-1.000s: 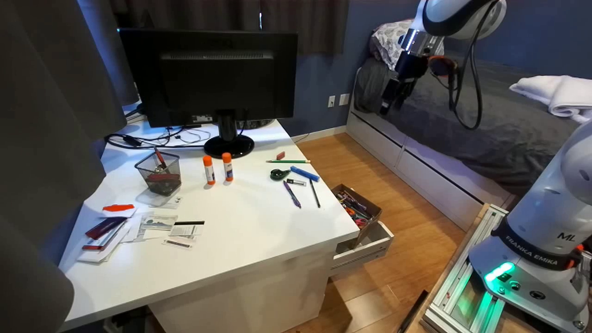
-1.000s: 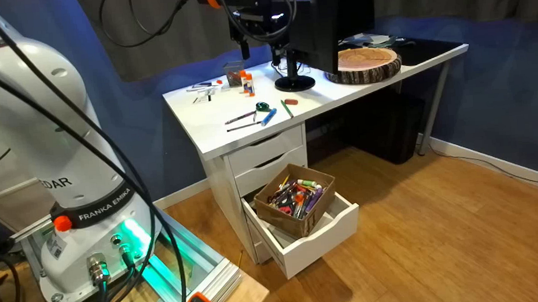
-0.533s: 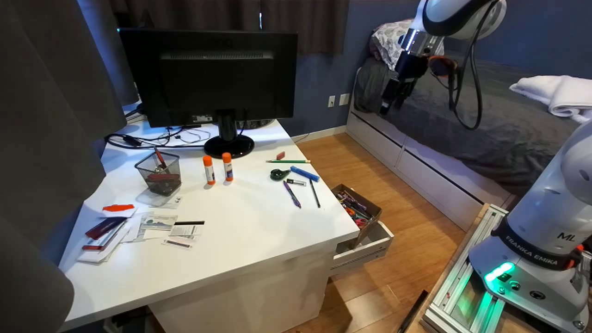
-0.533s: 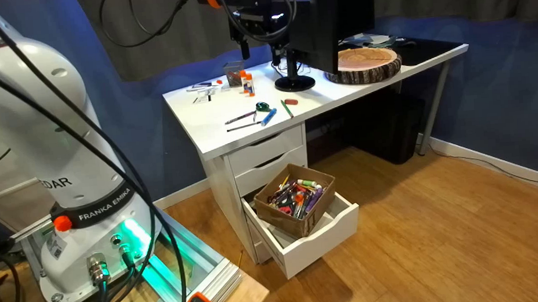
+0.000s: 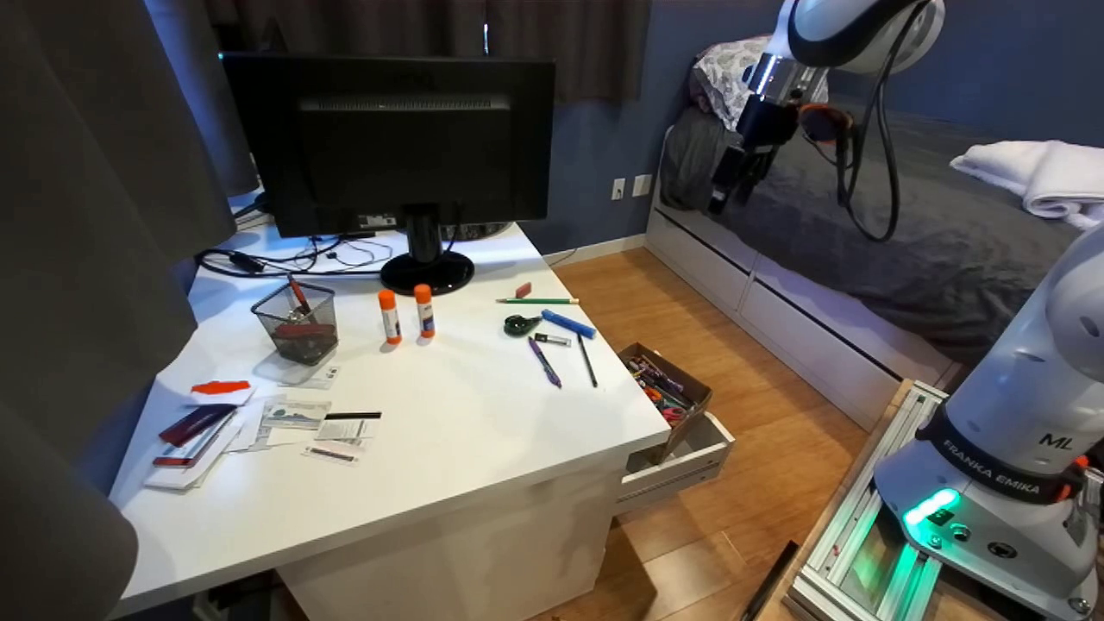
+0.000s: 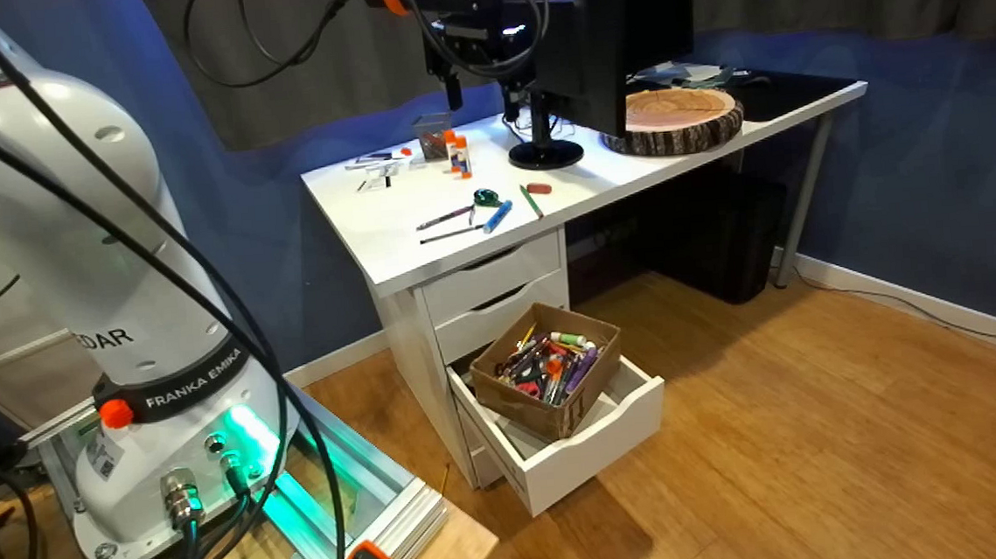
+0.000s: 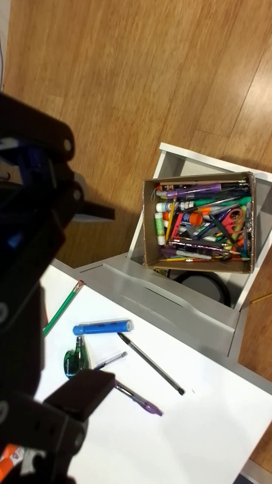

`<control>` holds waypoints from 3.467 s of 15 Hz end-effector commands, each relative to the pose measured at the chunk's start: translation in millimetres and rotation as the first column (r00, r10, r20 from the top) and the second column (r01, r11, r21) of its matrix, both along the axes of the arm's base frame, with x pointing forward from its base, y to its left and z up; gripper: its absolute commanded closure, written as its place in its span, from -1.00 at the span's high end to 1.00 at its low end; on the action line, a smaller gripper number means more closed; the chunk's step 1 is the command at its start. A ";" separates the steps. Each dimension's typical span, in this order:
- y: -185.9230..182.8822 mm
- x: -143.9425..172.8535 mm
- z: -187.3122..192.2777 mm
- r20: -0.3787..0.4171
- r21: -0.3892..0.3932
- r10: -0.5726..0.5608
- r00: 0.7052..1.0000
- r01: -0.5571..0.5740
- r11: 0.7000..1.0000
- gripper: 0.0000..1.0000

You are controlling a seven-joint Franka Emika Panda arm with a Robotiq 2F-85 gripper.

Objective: Pick up the pencil in the box and put it on the table

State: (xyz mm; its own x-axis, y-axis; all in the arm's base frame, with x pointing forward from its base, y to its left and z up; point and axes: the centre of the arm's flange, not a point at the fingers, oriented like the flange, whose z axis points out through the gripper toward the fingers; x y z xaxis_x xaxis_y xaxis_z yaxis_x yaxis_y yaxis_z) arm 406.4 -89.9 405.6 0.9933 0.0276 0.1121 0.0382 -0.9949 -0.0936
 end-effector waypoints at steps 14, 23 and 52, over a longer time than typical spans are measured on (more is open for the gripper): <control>-13.3 45.5 -36.6 -0.071 -0.005 -0.014 0.997 0.014 1.000 1.00; -24.5 97.7 -151.5 -0.242 -0.101 0.000 0.970 -0.025 0.995 1.00; 9.3 101.2 -363.0 -0.349 -0.204 0.660 0.665 -0.742 0.639 1.00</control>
